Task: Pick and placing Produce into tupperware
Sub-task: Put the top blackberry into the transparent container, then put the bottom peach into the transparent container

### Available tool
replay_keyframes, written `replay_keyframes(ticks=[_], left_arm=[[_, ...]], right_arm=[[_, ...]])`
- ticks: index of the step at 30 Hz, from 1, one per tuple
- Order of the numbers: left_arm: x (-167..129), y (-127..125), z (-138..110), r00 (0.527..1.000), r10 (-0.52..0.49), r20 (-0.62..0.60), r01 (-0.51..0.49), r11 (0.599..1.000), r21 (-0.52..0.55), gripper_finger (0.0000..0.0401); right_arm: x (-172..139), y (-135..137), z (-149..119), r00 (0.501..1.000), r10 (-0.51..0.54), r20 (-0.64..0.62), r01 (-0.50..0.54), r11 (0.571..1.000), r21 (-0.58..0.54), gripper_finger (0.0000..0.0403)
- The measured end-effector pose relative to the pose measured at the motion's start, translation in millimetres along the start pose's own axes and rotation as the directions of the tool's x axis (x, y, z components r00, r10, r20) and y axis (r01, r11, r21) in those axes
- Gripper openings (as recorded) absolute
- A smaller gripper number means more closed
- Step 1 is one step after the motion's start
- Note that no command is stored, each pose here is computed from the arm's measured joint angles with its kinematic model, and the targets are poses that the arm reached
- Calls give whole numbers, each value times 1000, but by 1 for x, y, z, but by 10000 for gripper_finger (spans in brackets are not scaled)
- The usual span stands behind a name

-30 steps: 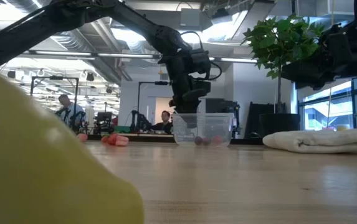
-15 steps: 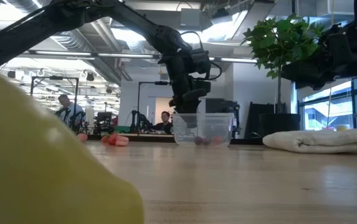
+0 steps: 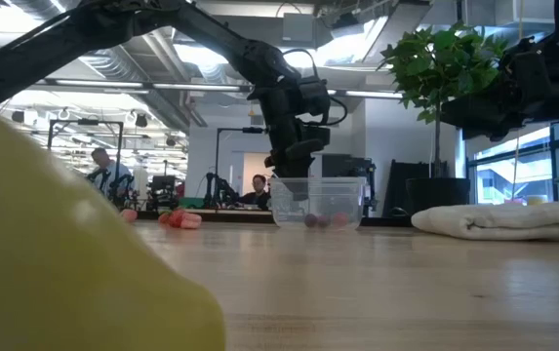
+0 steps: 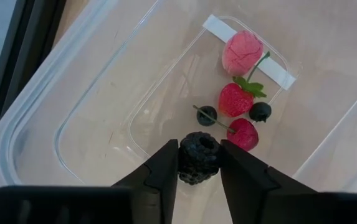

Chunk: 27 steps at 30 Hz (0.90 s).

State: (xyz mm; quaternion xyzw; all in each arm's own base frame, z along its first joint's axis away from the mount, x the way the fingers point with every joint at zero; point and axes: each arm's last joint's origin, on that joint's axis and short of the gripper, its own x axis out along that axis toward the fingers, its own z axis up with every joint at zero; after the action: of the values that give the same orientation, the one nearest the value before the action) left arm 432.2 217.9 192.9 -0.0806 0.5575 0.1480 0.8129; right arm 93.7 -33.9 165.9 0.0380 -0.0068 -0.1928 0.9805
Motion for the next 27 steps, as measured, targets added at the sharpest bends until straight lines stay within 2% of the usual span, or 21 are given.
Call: replay_keyframes(ticks=[5,14,27], left_arm=[[0,0,0,1000,0,0,0,1000,0,115],[0,0,0,1000,1,2,-1,1000,7,103],[0,0,1,1000,1,8,-1,1000,8,135]], right_arm=[[0,0,0,1000,0,0,0,1000,0,195],[0,0,0,1000,0,0,0,1000,0,195],[0,0,0,1000,0,0,0,1000,0,195]])
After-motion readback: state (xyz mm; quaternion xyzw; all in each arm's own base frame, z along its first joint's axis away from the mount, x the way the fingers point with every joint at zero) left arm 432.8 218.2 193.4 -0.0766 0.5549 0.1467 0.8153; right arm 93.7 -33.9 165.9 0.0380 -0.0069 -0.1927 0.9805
